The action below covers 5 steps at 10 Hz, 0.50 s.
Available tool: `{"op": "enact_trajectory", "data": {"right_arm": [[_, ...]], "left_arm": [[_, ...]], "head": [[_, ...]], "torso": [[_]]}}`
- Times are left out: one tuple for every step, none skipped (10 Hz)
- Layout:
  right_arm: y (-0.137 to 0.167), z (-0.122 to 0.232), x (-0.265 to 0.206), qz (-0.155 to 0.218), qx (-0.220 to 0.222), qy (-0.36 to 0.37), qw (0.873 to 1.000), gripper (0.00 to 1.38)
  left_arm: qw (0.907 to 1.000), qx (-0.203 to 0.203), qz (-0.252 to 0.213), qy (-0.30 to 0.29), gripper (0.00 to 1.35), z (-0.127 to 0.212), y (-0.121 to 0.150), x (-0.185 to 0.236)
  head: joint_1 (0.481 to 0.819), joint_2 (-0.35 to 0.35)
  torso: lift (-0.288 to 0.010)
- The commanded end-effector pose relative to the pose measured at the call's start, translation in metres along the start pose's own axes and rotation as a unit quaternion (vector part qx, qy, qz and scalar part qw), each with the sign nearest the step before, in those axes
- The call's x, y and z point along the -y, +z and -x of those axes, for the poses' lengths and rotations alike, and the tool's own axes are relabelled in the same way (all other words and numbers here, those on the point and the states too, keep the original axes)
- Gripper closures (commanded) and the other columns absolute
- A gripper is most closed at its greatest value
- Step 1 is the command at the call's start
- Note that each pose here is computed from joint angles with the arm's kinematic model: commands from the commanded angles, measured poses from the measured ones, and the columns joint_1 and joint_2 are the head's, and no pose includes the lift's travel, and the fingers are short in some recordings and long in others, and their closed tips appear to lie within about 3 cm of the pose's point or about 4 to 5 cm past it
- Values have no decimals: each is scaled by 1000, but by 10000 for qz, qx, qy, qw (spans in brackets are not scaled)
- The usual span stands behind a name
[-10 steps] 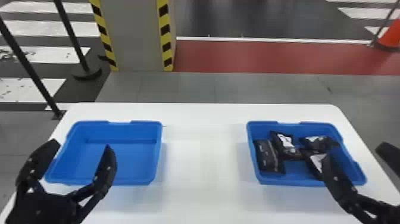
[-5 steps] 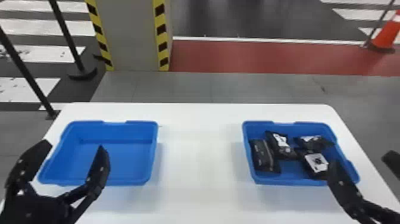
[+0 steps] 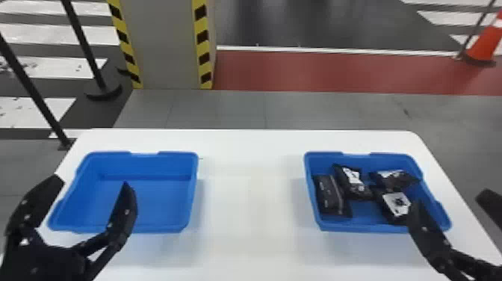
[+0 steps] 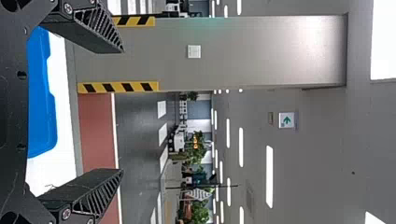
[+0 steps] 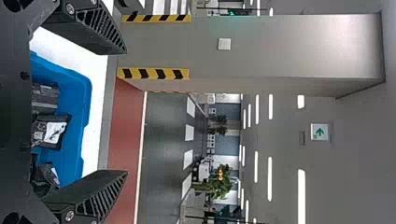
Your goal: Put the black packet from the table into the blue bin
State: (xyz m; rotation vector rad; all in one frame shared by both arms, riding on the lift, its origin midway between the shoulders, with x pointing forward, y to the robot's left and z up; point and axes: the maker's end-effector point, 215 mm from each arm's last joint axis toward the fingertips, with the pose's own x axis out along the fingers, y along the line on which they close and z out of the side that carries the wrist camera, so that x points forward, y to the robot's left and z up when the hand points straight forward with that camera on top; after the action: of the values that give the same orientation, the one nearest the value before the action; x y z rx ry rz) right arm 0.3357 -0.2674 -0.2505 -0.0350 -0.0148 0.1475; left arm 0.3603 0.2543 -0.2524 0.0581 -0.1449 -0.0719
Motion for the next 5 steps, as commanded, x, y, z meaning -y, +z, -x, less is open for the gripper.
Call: {"op": "enact_trajectory", "data": {"right_arm": [[1,0,0,-1,0,-4,10000,105],[0,-1,0,-4,1,0,10000,105],[1,-2,0,8,10,0,10000,105],[2,-3,0,11,21,6,10000,105],[0,-3,0,7,10,1,10000,105]], "left_arm": [[10000,12,-7,-3,116,0,1,0],[10000,-1,-9,9,116,0,0,-1],[10000,0,-5,-3,116,0,0,0],[10000,12,-7,-4,116,0,1,0],[10000,12,-7,-4,116,0,1,0]], "head": [[695,-22],[695,-22],[695,-22],[695,-22],[695,-21]], "torso": [[-110],[-110],[-110],[-110],[-110]]}}
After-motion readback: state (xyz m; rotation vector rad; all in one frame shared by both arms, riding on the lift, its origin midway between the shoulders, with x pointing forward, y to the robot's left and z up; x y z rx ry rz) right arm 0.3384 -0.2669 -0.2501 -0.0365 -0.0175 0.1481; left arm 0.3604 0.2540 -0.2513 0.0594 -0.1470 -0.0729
